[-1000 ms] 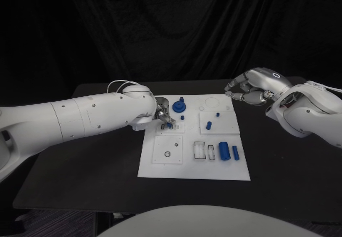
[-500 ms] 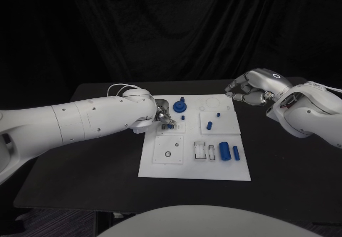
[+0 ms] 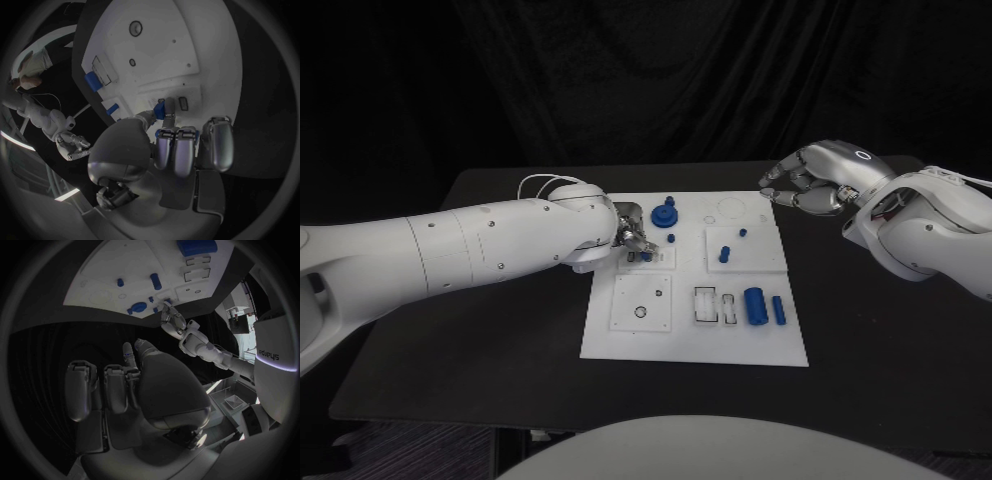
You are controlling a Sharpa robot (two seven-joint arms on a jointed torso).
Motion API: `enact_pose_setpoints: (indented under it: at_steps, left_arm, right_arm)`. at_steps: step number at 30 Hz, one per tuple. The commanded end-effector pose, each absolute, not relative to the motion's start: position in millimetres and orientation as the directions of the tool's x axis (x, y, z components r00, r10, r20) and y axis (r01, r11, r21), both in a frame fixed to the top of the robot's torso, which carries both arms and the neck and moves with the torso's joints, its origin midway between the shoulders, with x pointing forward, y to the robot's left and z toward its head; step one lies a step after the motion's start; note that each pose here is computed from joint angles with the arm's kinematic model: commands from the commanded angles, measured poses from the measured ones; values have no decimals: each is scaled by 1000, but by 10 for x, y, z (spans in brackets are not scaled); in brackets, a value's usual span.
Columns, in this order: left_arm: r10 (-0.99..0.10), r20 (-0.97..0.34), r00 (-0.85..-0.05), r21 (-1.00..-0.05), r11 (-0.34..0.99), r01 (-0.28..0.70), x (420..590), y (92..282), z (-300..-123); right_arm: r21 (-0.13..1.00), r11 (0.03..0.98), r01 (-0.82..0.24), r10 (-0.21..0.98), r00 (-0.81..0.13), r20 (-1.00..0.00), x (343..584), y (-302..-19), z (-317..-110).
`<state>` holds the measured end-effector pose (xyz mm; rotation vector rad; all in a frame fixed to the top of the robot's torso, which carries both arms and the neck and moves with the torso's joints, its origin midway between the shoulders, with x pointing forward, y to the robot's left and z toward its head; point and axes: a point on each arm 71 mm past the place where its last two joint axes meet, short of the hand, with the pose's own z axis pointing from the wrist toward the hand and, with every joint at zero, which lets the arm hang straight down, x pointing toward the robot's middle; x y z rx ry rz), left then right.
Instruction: Assemble the parts on the task board
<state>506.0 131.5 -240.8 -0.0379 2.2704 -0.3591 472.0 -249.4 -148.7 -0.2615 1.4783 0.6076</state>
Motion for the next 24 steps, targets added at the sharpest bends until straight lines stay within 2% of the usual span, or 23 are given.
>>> enact_pose_setpoints:
  at_steps: [1, 24]
  left_arm:
    - [-141, -725, -674, -271, 958, 90, 5022, 1301, -2468]
    - [-130, -713, -689, -272, 957, 101, 5002, 1268, -2506]
  right_arm:
    - [200, 837, -509, 215, -30, -976, 4725, -2504, -1504]
    - [200, 846, -495, 202, -50, -978, 4729, -2522, -1523]
